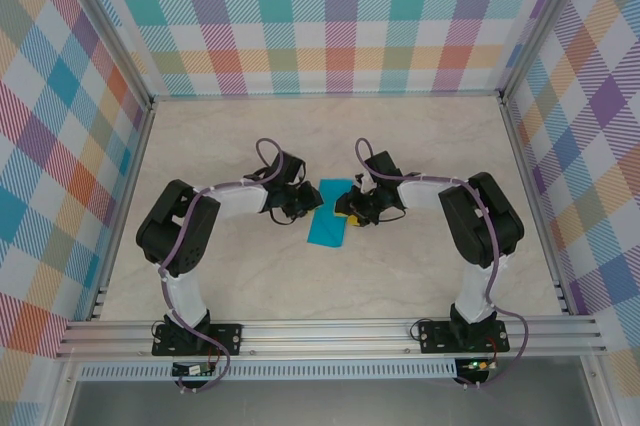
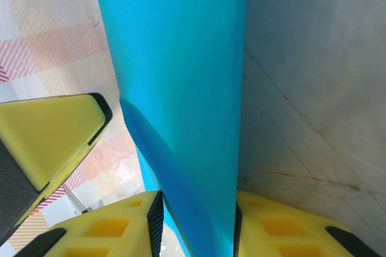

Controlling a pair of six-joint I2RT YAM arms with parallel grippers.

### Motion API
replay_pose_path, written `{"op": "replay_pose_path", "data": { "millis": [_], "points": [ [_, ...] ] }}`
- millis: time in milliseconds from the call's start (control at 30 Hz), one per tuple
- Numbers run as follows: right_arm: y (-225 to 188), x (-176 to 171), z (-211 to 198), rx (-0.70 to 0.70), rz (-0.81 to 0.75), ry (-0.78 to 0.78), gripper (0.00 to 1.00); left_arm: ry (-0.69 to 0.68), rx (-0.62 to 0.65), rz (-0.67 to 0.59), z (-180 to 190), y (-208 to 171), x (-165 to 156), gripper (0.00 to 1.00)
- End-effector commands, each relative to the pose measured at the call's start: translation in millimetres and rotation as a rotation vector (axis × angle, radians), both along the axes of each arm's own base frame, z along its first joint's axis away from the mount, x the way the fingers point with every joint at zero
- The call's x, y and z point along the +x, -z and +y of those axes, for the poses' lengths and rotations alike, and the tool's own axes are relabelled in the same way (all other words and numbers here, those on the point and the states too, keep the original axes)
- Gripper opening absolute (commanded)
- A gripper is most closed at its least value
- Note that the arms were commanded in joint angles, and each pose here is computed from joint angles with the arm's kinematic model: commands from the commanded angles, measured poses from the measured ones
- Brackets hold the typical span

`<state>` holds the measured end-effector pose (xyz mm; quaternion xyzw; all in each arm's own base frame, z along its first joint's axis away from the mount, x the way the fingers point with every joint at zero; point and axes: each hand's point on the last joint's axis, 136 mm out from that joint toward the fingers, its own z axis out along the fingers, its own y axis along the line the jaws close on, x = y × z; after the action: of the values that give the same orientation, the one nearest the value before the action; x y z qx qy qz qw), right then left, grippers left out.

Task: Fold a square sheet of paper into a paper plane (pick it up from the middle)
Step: Turn over the paper at the center of the table.

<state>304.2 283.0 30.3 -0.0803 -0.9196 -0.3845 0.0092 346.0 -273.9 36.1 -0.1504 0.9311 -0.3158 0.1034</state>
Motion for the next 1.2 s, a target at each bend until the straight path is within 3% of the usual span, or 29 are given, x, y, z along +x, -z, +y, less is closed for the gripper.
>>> {"op": "replay_pose_path", "data": {
  "millis": [0,267,367,800,1167],
  "points": [
    [-8,2,9,0.059,-0.041,-0.050,0.34,-0.020,-0.002,-0.037,6,-18,-5,0.18],
    [-29,2,11,0.046,-0.084,-0.123,0.11,-0.114,0.031,-0.159,42,-57,-21,0.17],
    [-39,1,-1,-0.048,-0.102,-0.138,0.07,-0.159,0.046,-0.197,58,-71,-28,0.18],
    [-90,8,-28,-0.289,-0.065,0.038,0.05,-0.192,0.009,-0.243,83,-96,-51,0.24],
    [-120,12,-14,-0.284,-0.041,0.023,0.05,-0.170,-0.006,-0.216,79,-92,-55,0.25]
  ]
}}
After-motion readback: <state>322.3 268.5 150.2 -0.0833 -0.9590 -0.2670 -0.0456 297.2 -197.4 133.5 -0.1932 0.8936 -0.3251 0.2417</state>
